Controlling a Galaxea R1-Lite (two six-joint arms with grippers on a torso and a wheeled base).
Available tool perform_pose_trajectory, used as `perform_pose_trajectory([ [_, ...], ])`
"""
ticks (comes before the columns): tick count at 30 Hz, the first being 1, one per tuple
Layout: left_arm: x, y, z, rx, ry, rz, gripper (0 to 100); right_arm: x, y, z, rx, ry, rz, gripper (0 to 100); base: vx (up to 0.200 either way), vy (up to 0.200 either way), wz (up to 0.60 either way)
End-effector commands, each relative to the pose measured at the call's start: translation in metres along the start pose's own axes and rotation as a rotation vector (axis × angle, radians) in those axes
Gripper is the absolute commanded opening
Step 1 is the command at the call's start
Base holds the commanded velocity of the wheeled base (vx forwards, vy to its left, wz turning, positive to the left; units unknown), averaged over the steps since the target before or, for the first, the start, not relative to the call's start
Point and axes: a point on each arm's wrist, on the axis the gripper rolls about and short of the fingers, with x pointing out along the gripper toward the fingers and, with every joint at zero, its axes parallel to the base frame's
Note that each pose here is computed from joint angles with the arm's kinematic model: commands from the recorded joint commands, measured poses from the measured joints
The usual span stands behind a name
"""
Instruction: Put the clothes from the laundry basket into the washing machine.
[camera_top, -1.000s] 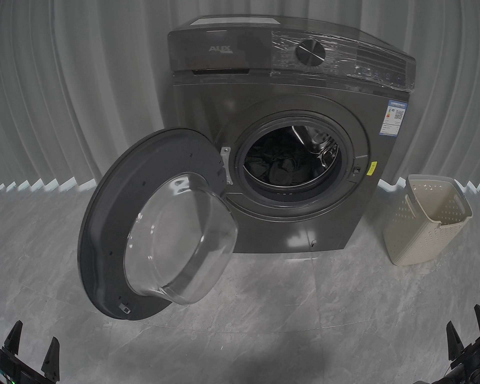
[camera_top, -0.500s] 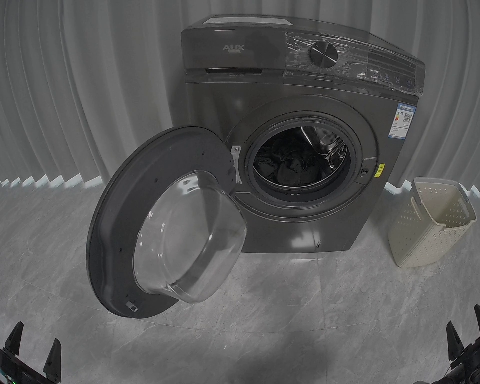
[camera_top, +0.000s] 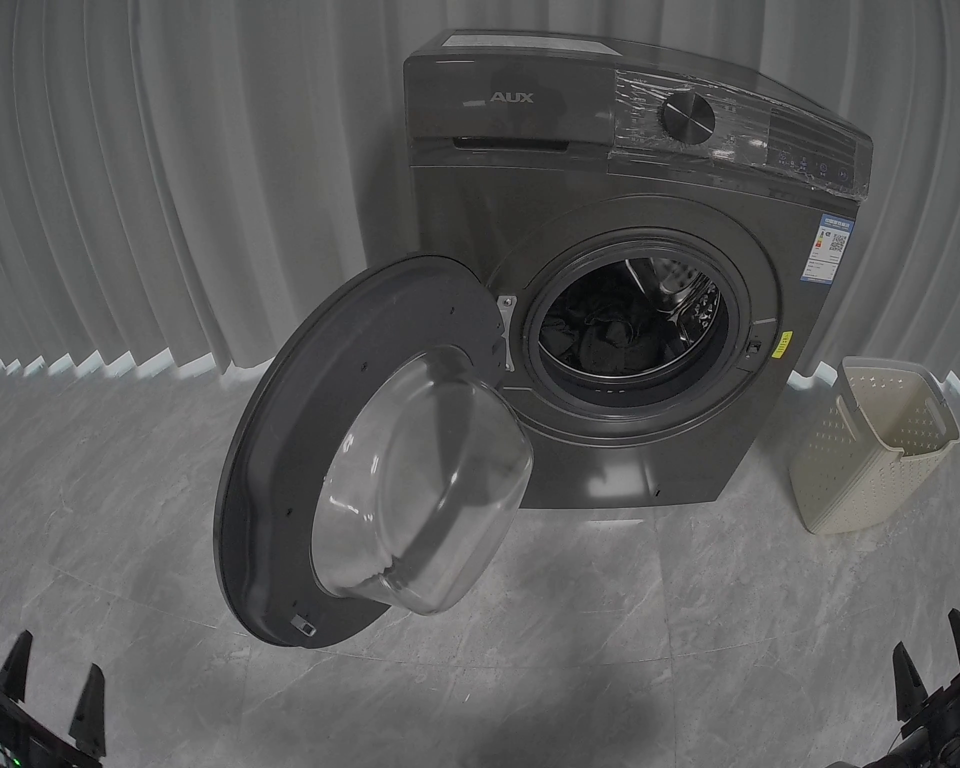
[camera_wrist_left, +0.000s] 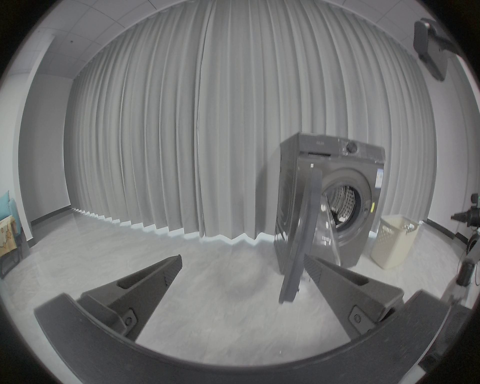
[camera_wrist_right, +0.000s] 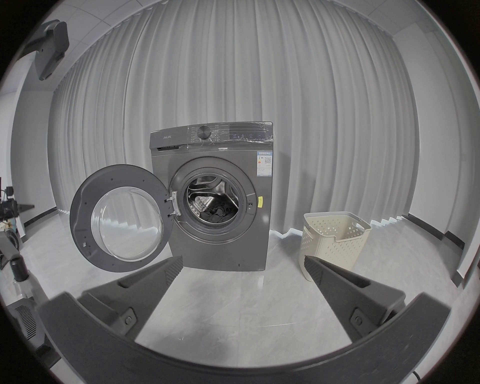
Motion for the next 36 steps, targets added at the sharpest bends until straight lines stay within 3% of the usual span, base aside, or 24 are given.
perform_pose_trajectory([
  [1, -0.009, -0.001, 0.057, -0.017, -0.111, -0.011, 100, 0.0, 0.0, -0.005, -0.001, 0.002, -0.001, 100, 0.0, 0.0, 0.0],
  [4, 0.015, -0.003, 0.063, -0.006, 0.057, -0.049, 100, 0.0, 0.0, -0.005, 0.0, 0.002, -0.001, 100, 0.0, 0.0, 0.0],
  [6, 0.034, -0.006, 0.069, -0.023, 0.133, -0.106, 100, 0.0, 0.0, -0.005, 0.0, 0.002, -0.003, 100, 0.0, 0.0, 0.0],
  [9, 0.048, -0.008, 0.076, -0.034, 0.167, -0.168, 100, 0.0, 0.0, -0.005, 0.0, 0.002, -0.006, 100, 0.0, 0.0, 0.0],
  [11, 0.07, -0.01, 0.078, -0.047, 0.264, -0.228, 100, 0.0, 0.0, -0.005, 0.0, 0.002, -0.006, 100, 0.0, 0.0, 0.0],
  [14, 0.09, -0.012, 0.079, -0.047, 0.339, -0.25, 100, 0.0, 0.0, -0.005, 0.0, 0.0, -0.004, 100, 0.0, 0.0, 0.0],
  [19, 0.11, -0.017, 0.082, -0.057, 0.382, -0.323, 100, 0.0, 0.0, -0.005, -0.001, 0.002, -0.006, 100, 0.0, 0.0, 0.0],
  [21, 0.122, -0.023, 0.08, -0.051, 0.412, -0.38, 100, 0.0, 0.0, -0.005, -0.001, 0.002, -0.006, 100, 0.0, 0.0, 0.0],
  [28, 0.165, -0.041, 0.065, -0.039, 0.505, -0.46, 100, 0.0, 0.0, -0.005, -0.001, 0.0, -0.006, 100, 0.0, 0.0, 0.0],
  [31, 0.178, -0.045, 0.062, -0.045, 0.495, -0.483, 100, 0.0, 0.0, -0.005, -0.001, 0.002, -0.006, 100, 0.0, 0.0, 0.0],
  [36, 0.2, -0.063, 0.054, -0.047, 0.483, -0.589, 100, 0.0, 0.0, -0.005, -0.001, 0.002, -0.003, 100, 0.0, 0.0, 0.0],
])
